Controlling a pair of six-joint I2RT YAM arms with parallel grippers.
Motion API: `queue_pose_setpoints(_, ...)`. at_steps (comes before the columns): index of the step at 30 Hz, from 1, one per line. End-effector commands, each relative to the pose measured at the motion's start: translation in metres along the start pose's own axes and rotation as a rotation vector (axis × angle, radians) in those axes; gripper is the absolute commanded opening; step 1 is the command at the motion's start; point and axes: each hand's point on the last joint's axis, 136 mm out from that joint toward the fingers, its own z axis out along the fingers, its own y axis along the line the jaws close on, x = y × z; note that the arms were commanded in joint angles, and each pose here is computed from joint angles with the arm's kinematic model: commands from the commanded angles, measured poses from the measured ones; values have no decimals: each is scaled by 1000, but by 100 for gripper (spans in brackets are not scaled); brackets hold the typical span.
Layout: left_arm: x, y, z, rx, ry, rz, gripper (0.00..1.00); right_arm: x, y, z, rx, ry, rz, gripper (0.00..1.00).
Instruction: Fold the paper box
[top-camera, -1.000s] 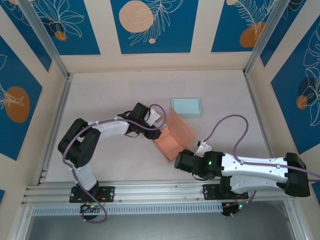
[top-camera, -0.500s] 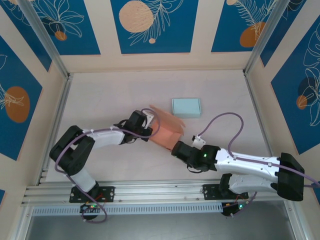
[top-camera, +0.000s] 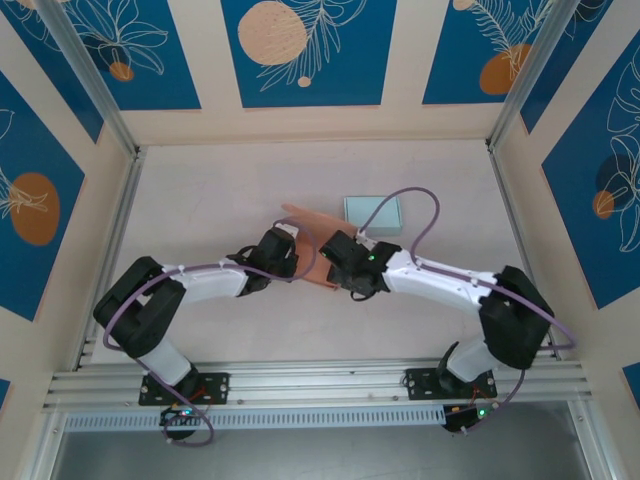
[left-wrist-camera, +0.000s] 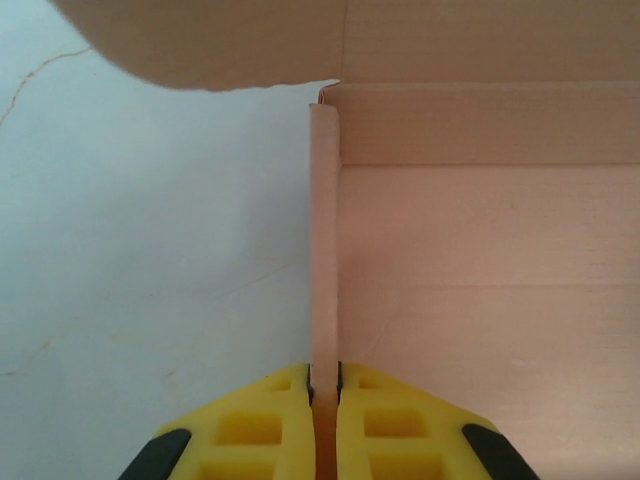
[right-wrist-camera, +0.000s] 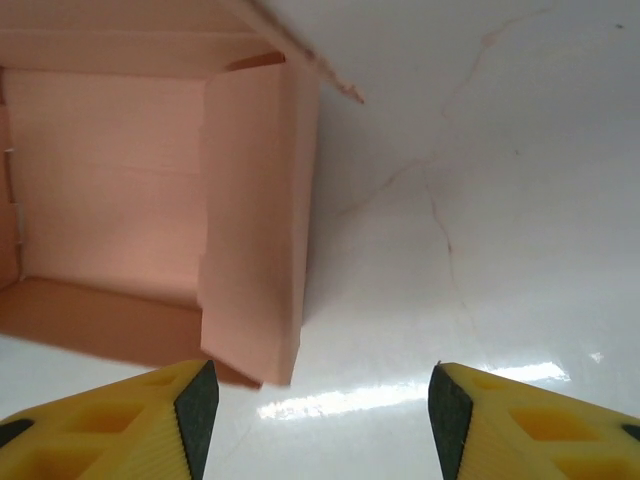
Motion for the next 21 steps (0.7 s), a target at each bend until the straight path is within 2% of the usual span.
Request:
queue_pose_setpoints(1, 9, 6, -3, -42, 21, 11, 9, -7, 13, 6, 4, 20, -73, 59)
queue_pose_setpoints(7, 9, 5, -3, -36, 23, 0, 8, -14, 8, 30, 70, 44, -76, 55)
queue_pose_setpoints(14, 7, 7, 0, -53, 24, -19, 9, -1, 7, 55, 131, 114, -107, 54)
queue_pose_setpoints(21, 11, 4, 6, -49, 54, -48, 9, 3, 6, 50, 172, 94, -151, 55)
